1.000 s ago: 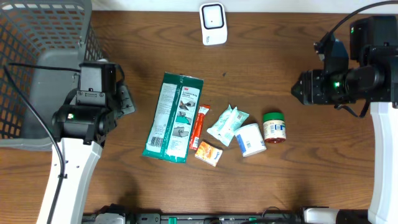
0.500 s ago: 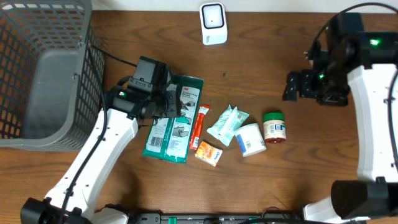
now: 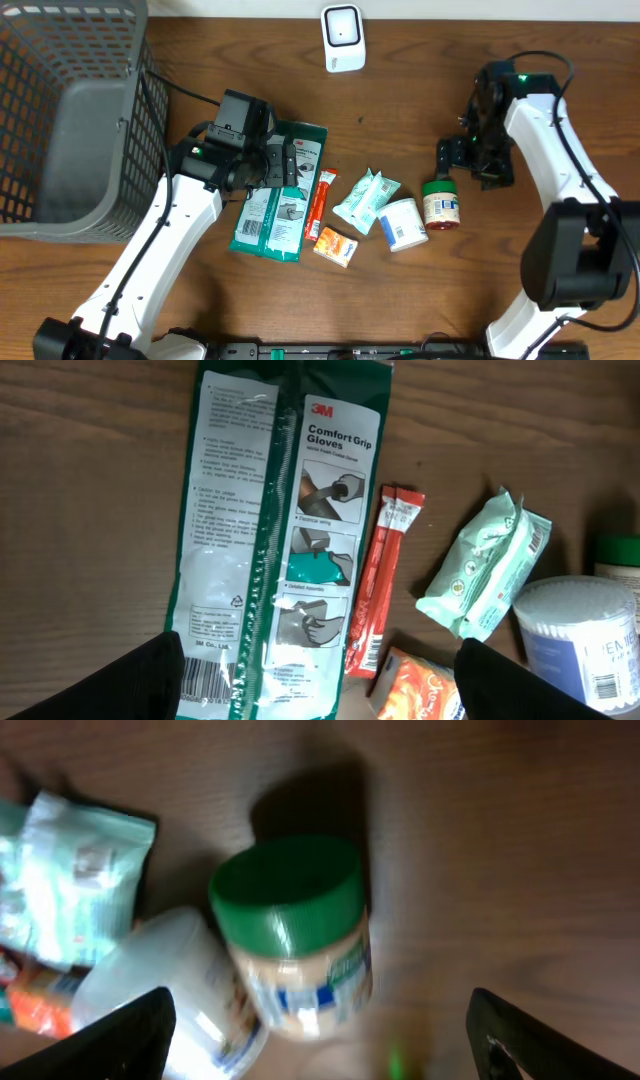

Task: Scan the item barcode
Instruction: 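Reach the right gripper to the green-lidded jar and grasp it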

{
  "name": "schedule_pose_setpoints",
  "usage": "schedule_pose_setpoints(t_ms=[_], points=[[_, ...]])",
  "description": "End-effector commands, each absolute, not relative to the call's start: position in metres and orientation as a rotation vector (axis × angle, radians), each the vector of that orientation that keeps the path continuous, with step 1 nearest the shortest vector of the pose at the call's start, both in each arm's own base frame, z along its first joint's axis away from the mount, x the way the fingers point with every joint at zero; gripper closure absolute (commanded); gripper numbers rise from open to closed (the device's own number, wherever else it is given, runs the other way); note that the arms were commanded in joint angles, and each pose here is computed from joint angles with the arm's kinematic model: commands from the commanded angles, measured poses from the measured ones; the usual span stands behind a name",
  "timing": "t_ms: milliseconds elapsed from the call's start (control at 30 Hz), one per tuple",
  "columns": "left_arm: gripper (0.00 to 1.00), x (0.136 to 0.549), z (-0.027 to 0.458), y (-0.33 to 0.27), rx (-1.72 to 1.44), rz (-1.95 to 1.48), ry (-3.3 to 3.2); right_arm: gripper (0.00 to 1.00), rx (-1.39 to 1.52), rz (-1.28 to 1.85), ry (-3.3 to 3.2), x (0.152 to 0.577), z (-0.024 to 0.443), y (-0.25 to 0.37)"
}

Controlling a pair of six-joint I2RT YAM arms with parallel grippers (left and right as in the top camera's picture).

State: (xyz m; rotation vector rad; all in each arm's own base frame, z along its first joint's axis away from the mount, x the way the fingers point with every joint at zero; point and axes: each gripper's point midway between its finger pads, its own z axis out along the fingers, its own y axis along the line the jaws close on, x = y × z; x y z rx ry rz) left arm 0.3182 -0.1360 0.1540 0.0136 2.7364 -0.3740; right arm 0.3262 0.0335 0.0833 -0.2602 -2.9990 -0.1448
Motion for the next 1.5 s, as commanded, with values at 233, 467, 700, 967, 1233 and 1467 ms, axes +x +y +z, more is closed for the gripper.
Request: schedule_pose_setpoints(t_ms=[233,467,700,967,1233,1467], points=[[0.16,0.321,0.158,-0.134,0.016,-0.359,2.723,0.11,-0.198,-0.097,-2.960,0.328,0.039,0.051],[0.16,0.321,0.158,-0.134,0.016,-0.360,2.724,0.13,-0.186,-0.078,-2.899,0.321,0.021,0.053],[0.16,0.321,0.158,-0.134,0.016,-0.360,2.724,0.23,-0.177,-0.071,-2.875,0.317,0.015,0.055],[0.16,0.321,0.158,-0.134,0.016,-0.360,2.724,0.21,-0.167,-0.030,-2.849,0.309,0.016,0.051],[0.16,0.320,0.157,-0.134,0.016,-0.358,2.727,0.28,-0.154,-0.011,-2.903,0.317,0.003,0.050],[0.16,0.320,0.157,-0.134,0.016,-0.358,2.728,0.46,-0.155,-0.017,-2.928,0.332,0.024,0.052]])
